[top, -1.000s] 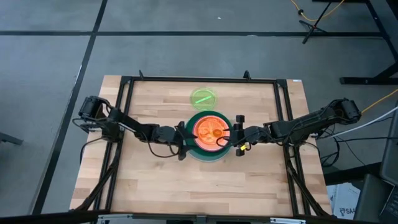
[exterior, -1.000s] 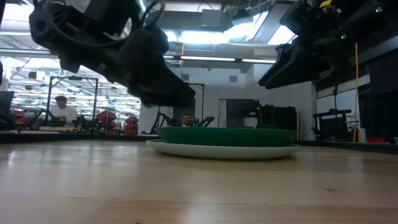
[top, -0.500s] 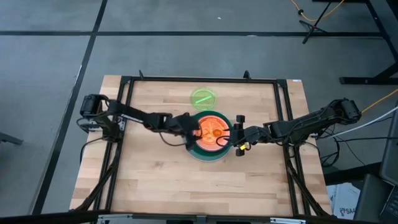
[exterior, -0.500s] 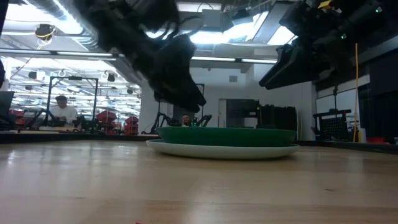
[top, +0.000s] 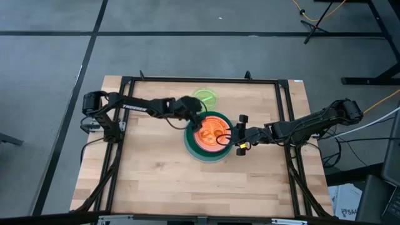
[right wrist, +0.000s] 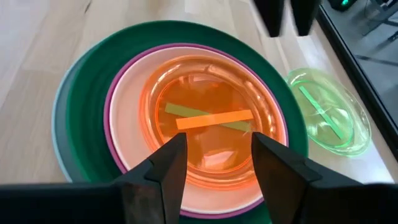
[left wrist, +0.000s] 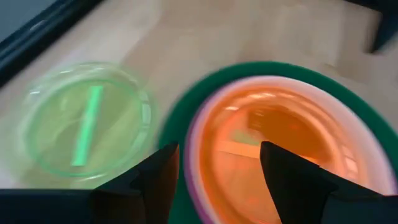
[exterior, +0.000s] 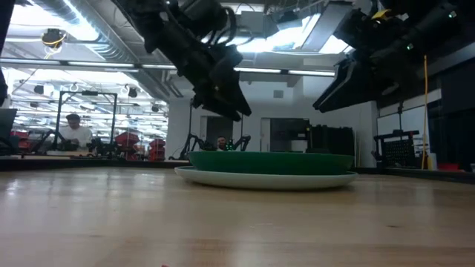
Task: Stack plastic plates
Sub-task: Stack the green plate on top of orange plate
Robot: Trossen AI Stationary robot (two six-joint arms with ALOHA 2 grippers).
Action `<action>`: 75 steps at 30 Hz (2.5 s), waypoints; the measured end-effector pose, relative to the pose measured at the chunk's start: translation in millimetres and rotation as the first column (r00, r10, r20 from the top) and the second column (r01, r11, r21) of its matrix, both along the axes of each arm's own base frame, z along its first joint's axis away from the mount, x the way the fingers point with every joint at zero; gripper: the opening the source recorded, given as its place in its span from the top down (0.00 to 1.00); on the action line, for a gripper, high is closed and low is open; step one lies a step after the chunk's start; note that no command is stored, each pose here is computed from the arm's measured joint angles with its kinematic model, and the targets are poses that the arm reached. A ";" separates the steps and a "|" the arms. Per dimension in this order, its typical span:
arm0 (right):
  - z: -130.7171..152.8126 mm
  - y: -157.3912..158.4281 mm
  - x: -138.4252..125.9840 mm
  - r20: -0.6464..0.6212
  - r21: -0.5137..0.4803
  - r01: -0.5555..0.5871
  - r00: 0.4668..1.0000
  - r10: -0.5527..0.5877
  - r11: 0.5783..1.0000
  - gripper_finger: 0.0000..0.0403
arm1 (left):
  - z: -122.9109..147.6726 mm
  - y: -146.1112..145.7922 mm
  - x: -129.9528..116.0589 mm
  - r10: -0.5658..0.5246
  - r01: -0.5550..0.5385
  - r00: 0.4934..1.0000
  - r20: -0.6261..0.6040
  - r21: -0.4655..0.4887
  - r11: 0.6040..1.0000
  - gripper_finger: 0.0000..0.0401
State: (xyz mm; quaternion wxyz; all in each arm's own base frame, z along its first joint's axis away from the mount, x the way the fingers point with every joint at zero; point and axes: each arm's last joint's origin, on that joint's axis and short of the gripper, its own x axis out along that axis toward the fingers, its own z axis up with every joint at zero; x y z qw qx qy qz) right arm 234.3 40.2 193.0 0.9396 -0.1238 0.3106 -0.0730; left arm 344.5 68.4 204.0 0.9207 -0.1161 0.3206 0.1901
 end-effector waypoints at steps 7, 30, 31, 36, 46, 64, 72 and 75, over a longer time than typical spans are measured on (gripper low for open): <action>0.0 0.1 0.0 0.002 0.007 0.005 1.000 -0.005 1.000 0.57 | 0.6 37.8 -9.2 0.133 -0.133 0.991 0.019 -0.030 0.991 0.45; 0.0 -0.3 -0.1 0.004 0.001 0.013 1.000 -0.013 1.000 0.57 | -4.4 100.4 -34.6 0.314 -0.309 0.949 0.023 -0.130 0.942 0.45; 0.0 -0.3 0.0 0.004 0.001 0.013 1.000 -0.013 1.000 0.57 | -4.5 101.9 -35.4 0.321 -0.315 0.947 0.023 -0.134 0.940 0.45; 0.0 -0.3 0.0 0.004 0.001 0.014 1.000 -0.014 1.000 0.57 | -4.5 110.3 -40.2 0.342 -0.333 0.939 0.030 -0.166 0.928 0.45; -0.1 -0.4 -0.1 0.003 0.001 0.014 1.000 -0.014 1.000 0.57 | -15.6 122.1 -43.3 0.363 -0.353 0.932 0.011 -0.216 0.910 0.45; -0.3 -0.4 -0.1 0.002 0.001 0.014 1.000 -0.014 1.000 0.57 | -55.5 147.0 -46.4 0.414 -0.409 0.909 -0.052 -0.303 0.861 0.45; -0.3 -0.4 -0.1 0.002 0.000 0.014 1.000 -0.014 1.000 0.57 | -56.3 147.5 -47.9 0.435 -0.429 0.898 -0.061 -0.334 0.839 0.45; -0.3 -0.4 -0.1 0.002 0.001 0.014 1.000 -0.014 1.000 0.57 | -56.8 147.3 -48.4 0.440 -0.437 0.895 -0.070 -0.332 0.836 0.45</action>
